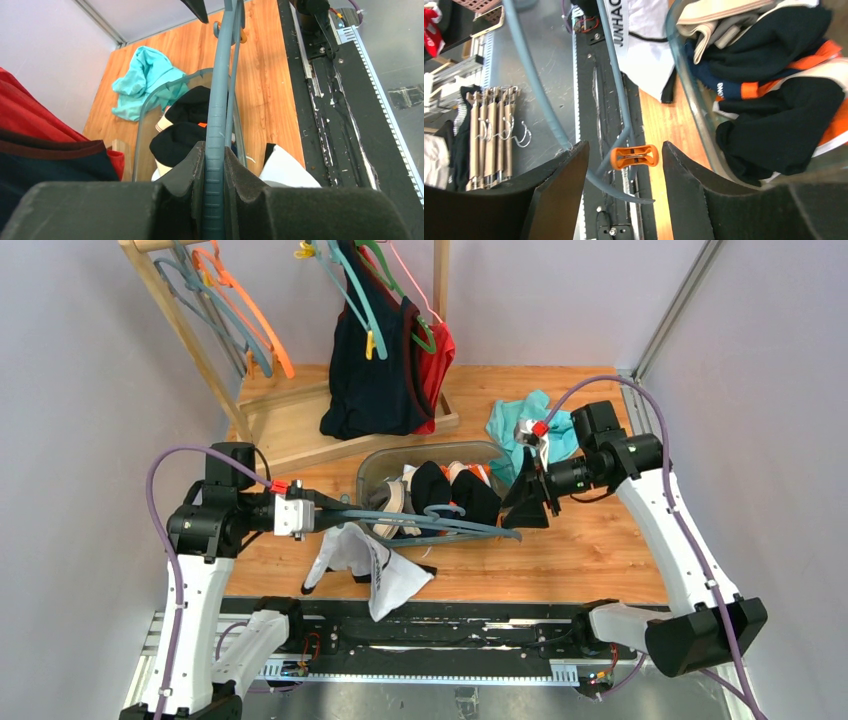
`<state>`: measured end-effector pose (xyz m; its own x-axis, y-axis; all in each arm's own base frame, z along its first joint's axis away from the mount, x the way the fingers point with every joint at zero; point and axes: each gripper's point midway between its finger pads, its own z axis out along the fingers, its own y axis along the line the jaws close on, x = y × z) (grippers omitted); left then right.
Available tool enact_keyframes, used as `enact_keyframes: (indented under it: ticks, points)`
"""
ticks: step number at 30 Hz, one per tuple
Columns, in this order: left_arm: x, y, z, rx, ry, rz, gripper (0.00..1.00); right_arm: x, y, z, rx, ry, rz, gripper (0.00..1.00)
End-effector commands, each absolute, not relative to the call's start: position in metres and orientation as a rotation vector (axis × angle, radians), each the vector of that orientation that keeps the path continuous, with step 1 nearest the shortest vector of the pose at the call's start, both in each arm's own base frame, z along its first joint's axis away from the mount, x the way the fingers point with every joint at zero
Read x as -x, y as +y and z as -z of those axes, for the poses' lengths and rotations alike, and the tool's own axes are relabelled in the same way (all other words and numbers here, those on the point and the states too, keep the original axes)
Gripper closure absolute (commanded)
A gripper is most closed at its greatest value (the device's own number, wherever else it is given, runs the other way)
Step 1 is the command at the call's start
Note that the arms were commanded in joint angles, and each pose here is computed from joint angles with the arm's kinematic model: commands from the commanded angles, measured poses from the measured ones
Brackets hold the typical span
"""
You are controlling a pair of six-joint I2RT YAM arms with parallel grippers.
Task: Remove the underwear clipped to the hanger
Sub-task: Remove the underwear from the hanger.
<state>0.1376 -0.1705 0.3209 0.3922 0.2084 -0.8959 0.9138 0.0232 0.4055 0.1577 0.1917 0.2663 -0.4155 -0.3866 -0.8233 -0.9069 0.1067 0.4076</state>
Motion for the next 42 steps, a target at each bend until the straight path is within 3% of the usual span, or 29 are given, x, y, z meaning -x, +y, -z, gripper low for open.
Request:
enact_keyframes:
  ticks: [1,15,31,37,42]
  points:
    - [-0.141,-0.17,-0.32,-1.478,1.044,0.726,1.0,-0.169,0.188,-0.297,1.242,1.805,-1.172,0.43]
    - [-0.152,-0.17,-0.319,-1.427,1.16,0.816,1.0,-0.166,0.198,-0.329,1.318,1.626,-1.078,0.42]
    - [-0.155,-0.172,-0.321,-1.363,1.263,0.916,1.0,-0.162,0.232,-0.285,1.548,1.581,-0.905,0.43]
    - [-0.154,-0.171,-0.32,-1.365,1.263,0.914,1.0,-0.162,0.241,-0.274,1.553,1.58,-0.949,0.55]
    - [-0.154,-0.171,-0.317,-1.362,1.273,0.919,1.0,-0.159,0.247,-0.273,1.557,1.536,-0.971,0.75]
